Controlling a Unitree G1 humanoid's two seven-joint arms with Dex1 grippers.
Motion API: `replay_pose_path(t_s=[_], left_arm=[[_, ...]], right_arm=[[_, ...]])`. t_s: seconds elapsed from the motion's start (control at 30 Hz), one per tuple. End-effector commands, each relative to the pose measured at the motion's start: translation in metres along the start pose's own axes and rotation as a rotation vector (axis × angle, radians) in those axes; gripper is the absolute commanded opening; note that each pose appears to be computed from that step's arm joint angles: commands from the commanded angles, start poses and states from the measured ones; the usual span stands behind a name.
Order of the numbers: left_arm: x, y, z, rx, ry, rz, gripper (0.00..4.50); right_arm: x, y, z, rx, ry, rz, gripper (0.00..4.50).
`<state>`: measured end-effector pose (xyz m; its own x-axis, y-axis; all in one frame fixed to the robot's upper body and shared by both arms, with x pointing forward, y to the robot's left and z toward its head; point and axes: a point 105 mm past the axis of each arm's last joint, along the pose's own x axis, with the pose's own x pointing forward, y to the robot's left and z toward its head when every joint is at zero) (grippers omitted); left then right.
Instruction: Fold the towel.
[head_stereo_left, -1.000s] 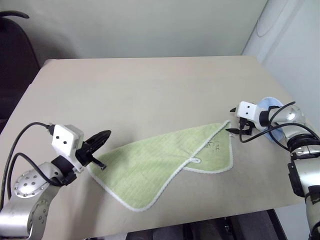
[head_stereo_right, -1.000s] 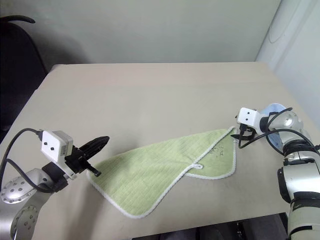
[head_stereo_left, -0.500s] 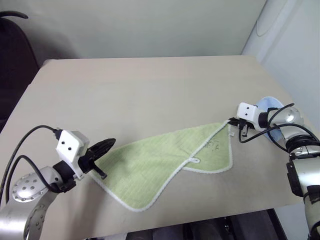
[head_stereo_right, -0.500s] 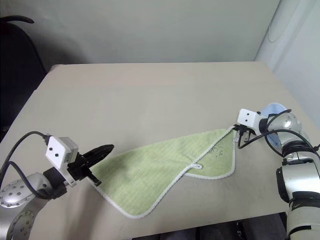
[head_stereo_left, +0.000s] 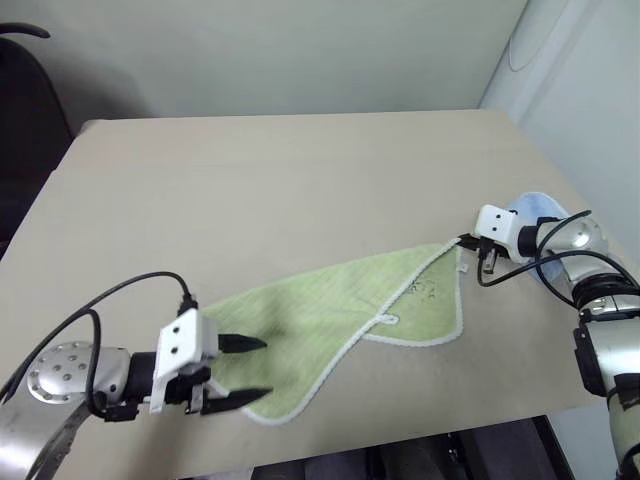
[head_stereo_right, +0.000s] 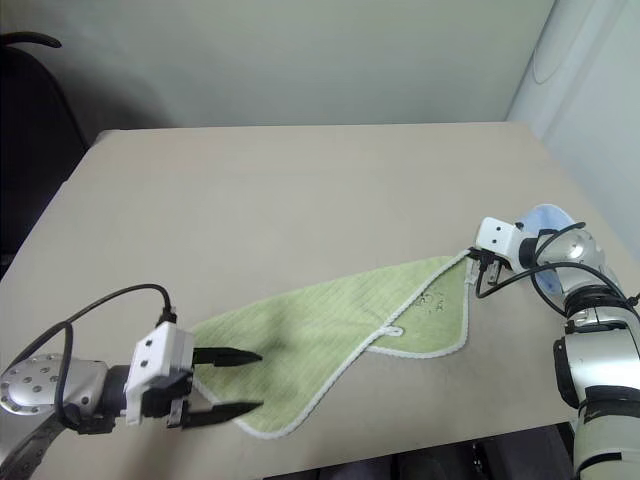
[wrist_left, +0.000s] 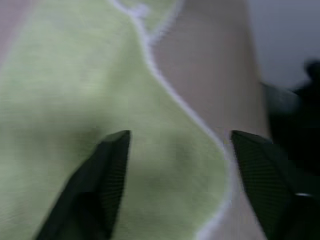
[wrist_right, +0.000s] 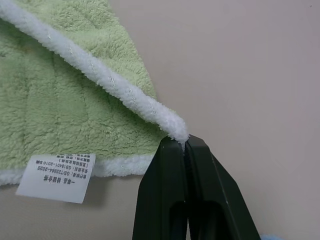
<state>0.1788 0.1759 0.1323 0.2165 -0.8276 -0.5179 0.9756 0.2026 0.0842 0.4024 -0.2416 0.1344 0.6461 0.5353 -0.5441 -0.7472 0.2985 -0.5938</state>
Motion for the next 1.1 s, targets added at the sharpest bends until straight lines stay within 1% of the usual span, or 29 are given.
replay_pose_path(t_s=[0.03, 0.27, 0.43, 0.63, 0.73, 0.93, 0.97, 1.03, 1.1], left_arm=[[0.005, -0.016, 0.001, 0.075, 0.039, -0.131, 3.96], [0.025, -0.021, -0.005, 0.209, 0.083, -0.184, 3.96], [0.039, -0.031, -0.008, 0.227, 0.069, -0.191, 3.96], [0.046, -0.039, -0.023, 0.227, 0.109, -0.188, 3.96], [0.049, -0.038, -0.029, 0.210, 0.129, -0.167, 3.38], [0.048, -0.036, -0.033, 0.194, 0.141, -0.143, 1.30], [0.046, -0.033, -0.032, 0.190, 0.138, -0.132, 0.87], [0.044, -0.028, -0.031, 0.190, 0.138, -0.113, 0.16], [0.042, -0.026, -0.031, 0.189, 0.139, -0.105, 0.07]], right_arm=[[-0.006, -0.008, 0.008, -0.014, -0.043, -0.045, 0.00], [-0.008, -0.008, 0.008, 0.008, -0.067, -0.052, 0.00], [-0.015, -0.006, 0.005, 0.017, -0.071, -0.044, 0.00], [-0.025, -0.009, 0.007, 0.011, -0.076, -0.036, 0.00], [-0.027, -0.009, 0.007, 0.011, -0.072, -0.032, 0.00], [-0.028, -0.006, 0.006, 0.015, -0.078, -0.031, 0.00], [-0.028, -0.006, 0.007, 0.016, -0.080, -0.032, 0.00], [-0.027, -0.006, 0.007, 0.018, -0.083, -0.035, 0.00], [-0.026, -0.006, 0.008, 0.019, -0.086, -0.037, 0.00]])
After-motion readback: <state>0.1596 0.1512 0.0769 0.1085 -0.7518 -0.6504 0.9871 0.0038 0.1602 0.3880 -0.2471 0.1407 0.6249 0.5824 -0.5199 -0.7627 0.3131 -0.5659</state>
